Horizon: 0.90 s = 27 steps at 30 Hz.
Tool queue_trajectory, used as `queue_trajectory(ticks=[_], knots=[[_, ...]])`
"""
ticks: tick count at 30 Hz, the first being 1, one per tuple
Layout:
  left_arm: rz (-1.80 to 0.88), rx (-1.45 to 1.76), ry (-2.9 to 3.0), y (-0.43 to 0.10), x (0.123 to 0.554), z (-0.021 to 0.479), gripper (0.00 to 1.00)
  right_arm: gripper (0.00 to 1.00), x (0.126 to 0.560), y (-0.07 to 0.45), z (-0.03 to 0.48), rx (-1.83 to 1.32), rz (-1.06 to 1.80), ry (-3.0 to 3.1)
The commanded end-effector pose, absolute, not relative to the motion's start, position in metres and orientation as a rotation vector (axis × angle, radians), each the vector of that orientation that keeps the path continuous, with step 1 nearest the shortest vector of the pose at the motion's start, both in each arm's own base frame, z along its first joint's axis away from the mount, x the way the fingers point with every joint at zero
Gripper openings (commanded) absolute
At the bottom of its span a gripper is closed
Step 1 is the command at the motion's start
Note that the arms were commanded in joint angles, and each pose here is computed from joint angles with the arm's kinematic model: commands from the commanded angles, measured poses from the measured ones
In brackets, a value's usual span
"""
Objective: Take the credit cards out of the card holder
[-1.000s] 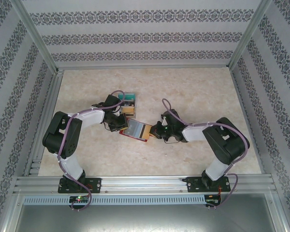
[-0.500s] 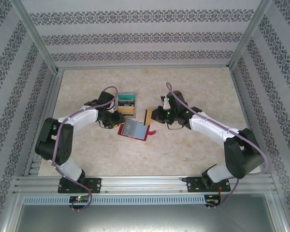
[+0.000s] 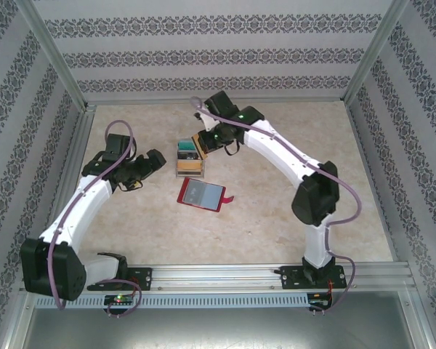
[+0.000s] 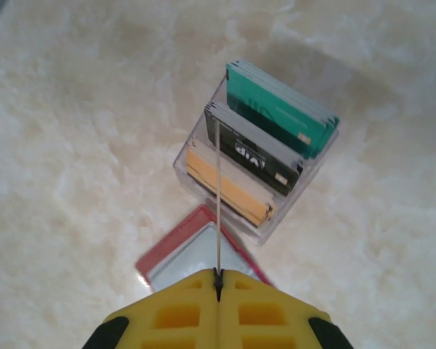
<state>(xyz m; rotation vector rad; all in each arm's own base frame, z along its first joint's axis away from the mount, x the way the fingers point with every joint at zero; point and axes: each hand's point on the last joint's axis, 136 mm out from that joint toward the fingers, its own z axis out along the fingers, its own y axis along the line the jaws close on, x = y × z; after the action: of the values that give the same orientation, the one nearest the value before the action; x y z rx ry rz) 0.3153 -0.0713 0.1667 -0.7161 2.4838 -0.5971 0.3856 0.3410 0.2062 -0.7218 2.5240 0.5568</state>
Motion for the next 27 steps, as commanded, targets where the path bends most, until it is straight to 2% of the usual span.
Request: queue_trajectory(ticks=[1, 11, 21, 27], knots=[[-0.487, -0.801, 2.481, -0.049, 0.293, 0.168, 0.99, 0.00, 0.378, 0.333, 0.194, -1.022, 0.293, 2.514], [-0.371, -0.850, 2.428, -0.025, 0.272, 0.185, 0.99, 0.00, 0.378, 0.379, 0.157, -1.530, -0.117, 2.172], [-0.364, -0.862, 2.440, -0.022, 0.264, 0.183, 0.99, 0.00, 0.387, 0.389, 0.122, -1.657, -0.337, 2.054], [-0.371, -0.859, 2.452, -0.024, 0.262, 0.180, 0.99, 0.00, 0.388, 0.393, 0.109, -1.686, -0.339, 2.043]])
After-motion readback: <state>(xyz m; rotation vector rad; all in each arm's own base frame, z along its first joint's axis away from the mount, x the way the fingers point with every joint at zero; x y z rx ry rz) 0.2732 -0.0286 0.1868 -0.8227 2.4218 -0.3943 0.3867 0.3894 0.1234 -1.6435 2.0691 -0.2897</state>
